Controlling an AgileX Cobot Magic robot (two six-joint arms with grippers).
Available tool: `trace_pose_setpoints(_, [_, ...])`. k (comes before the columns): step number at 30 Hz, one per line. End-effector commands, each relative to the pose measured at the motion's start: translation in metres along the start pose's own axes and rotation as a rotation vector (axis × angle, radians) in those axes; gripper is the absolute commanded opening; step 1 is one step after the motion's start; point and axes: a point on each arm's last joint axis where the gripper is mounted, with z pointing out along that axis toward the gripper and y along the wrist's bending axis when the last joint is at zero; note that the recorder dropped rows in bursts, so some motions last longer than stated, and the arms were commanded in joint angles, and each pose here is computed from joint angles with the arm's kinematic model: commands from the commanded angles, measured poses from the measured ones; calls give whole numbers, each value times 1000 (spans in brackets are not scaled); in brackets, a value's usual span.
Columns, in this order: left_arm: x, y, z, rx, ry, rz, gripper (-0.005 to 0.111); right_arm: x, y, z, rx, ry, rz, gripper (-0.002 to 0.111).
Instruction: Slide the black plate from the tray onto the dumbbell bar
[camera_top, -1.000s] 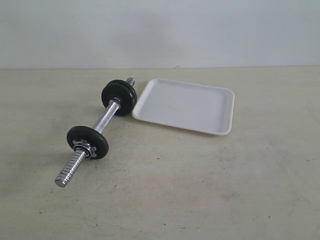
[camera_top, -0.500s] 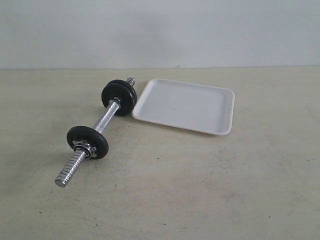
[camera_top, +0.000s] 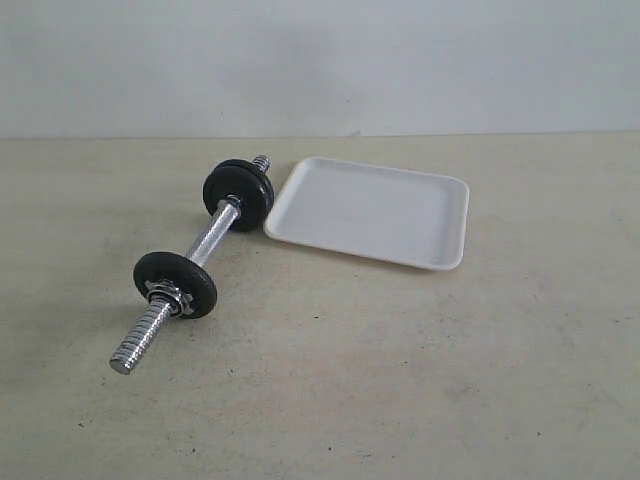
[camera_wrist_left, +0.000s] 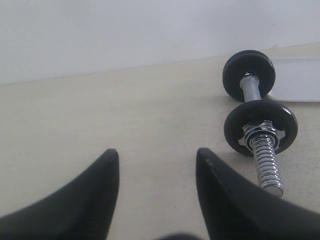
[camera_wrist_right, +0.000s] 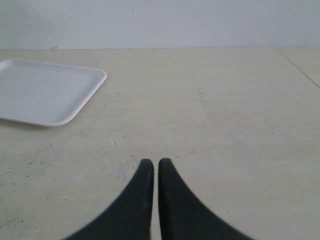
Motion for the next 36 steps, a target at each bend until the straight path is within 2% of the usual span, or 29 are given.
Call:
trace_pose_setpoints(1, [1, 0, 0, -1, 1, -18, 45, -1, 0, 0, 0, -9, -7, 1])
trace_pose_setpoints(36, [1, 0, 0, -1, 1, -18, 45, -3, 0, 0, 0, -37, -7, 1])
